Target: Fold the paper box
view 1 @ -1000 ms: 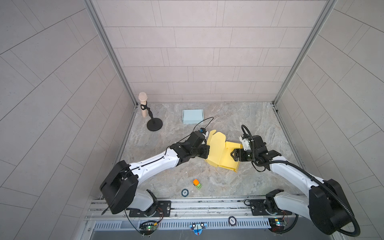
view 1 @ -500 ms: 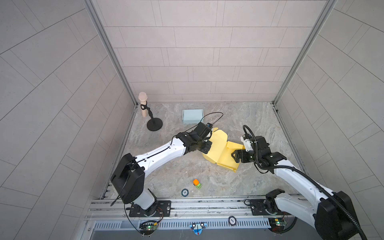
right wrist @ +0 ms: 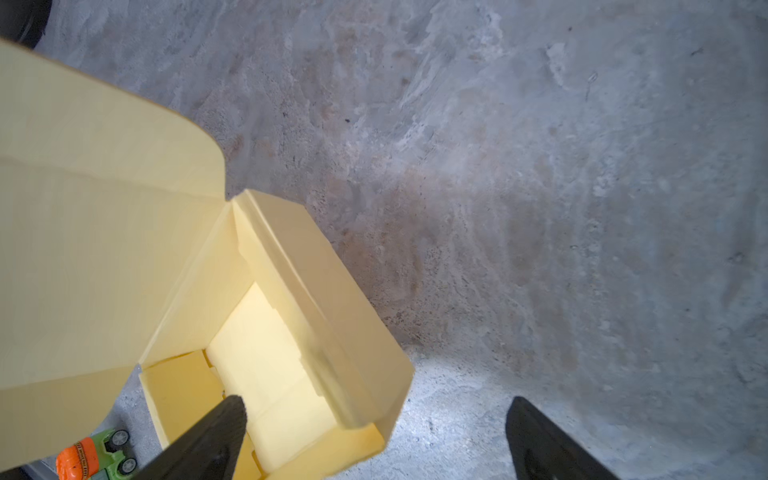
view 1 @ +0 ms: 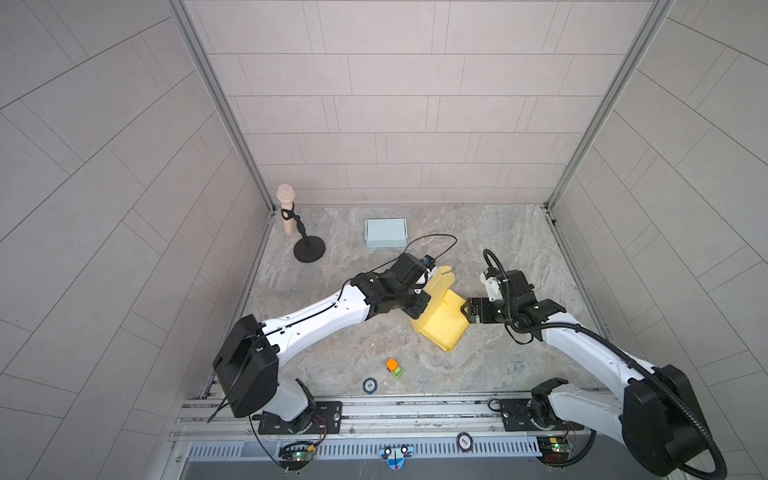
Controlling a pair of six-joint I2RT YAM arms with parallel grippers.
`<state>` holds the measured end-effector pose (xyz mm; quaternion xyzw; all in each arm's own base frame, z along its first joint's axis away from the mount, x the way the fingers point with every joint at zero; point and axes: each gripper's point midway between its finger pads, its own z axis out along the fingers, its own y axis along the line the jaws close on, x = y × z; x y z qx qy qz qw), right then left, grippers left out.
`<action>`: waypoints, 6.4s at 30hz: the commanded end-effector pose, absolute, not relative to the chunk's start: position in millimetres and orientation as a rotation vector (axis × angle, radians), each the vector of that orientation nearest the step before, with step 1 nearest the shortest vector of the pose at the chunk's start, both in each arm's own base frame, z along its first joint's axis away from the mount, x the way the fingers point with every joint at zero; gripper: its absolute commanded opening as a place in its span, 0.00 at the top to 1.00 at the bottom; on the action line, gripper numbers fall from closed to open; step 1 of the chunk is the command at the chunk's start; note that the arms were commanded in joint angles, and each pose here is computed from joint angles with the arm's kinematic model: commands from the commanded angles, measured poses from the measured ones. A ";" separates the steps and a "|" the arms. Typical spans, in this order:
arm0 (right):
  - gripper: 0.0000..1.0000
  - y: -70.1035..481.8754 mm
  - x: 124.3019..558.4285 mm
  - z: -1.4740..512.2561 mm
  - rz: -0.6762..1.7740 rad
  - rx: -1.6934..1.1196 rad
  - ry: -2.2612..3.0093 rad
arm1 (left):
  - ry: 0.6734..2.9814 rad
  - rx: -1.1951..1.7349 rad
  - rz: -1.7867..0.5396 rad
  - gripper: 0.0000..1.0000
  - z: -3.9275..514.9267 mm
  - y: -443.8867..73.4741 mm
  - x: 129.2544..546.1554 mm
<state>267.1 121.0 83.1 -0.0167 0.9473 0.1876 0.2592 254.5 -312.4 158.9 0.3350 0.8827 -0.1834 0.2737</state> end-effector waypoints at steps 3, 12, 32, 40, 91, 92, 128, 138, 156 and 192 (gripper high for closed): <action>0.01 114.6 275.3 111.5 0.441 -0.080 2.496 | 2.336 0.966 -0.441 1.00 159.2 -308.4 256.3; 0.22 117.4 286.4 85.6 0.402 -0.134 2.552 | 2.337 1.042 -0.367 1.00 154.3 -307.6 266.5; 0.69 137.6 287.4 52.0 0.320 -0.264 2.652 | 2.327 1.007 -0.428 1.00 158.0 -317.5 282.0; 0.81 139.2 286.3 50.4 0.001 -0.374 2.644 | 2.314 0.978 -0.474 1.00 163.1 -319.3 286.8; 0.11 147.0 288.4 91.0 0.000 -0.319 2.486 | 2.235 1.081 -0.345 1.00 148.3 -308.4 285.3; 0.11 146.3 289.6 95.3 0.009 -0.320 2.467 | 2.221 1.104 -0.337 1.00 150.6 -310.4 283.3; 0.66 182.9 314.2 133.2 0.465 -0.535 2.222 | 2.114 1.329 -0.304 0.99 170.1 -329.9 264.6; 0.80 181.0 309.3 126.9 0.376 -0.602 2.221 | 2.150 1.180 -0.350 0.70 171.9 -320.1 283.0; 0.89 184.0 305.5 121.2 0.330 -0.655 2.223 | 2.200 0.637 -0.526 0.15 179.6 -234.0 271.4; 0.78 187.8 306.8 136.1 0.342 -0.641 2.177 | 2.276 0.642 -0.595 0.90 132.8 -242.3 290.0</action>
